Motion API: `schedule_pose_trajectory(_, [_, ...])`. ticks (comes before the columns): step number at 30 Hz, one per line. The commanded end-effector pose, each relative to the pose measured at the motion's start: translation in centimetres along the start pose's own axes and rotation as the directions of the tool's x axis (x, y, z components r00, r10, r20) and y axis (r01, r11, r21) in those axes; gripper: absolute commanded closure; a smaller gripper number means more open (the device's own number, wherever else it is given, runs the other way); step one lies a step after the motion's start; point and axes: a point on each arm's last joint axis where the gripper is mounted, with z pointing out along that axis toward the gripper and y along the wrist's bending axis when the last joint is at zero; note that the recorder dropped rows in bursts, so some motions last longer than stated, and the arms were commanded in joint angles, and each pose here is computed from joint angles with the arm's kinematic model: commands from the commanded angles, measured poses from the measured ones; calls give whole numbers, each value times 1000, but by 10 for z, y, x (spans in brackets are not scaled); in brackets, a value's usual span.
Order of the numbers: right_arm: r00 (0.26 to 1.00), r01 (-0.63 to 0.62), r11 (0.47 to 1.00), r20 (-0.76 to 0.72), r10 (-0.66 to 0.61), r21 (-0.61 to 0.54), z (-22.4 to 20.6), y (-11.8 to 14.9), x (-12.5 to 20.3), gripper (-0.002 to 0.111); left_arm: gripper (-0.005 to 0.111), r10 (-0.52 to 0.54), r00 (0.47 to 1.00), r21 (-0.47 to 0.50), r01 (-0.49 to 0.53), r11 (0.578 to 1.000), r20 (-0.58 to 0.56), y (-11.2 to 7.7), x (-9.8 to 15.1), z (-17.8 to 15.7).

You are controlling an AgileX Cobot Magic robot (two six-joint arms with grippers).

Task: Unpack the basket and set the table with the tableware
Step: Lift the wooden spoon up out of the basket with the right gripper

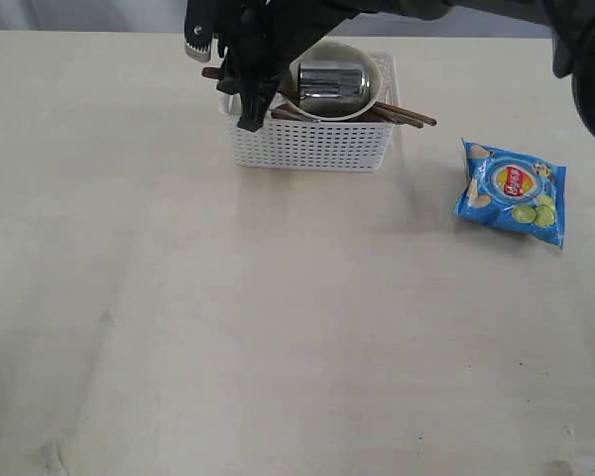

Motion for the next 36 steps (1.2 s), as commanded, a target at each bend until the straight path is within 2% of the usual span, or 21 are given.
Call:
schedule_pose_trajectory(1, [998, -49, 998, 27, 50, -26, -6, 1, -4, 109, 107, -2, 1000, -2, 2, 1000, 3, 0, 1, -1])
schedule_pose_trajectory(36, [991, -65, 992, 127, 50, 111, -43, -14, -34, 109, 107, 3, 1000, 0, -3, 1000, -1, 0, 1, -1])
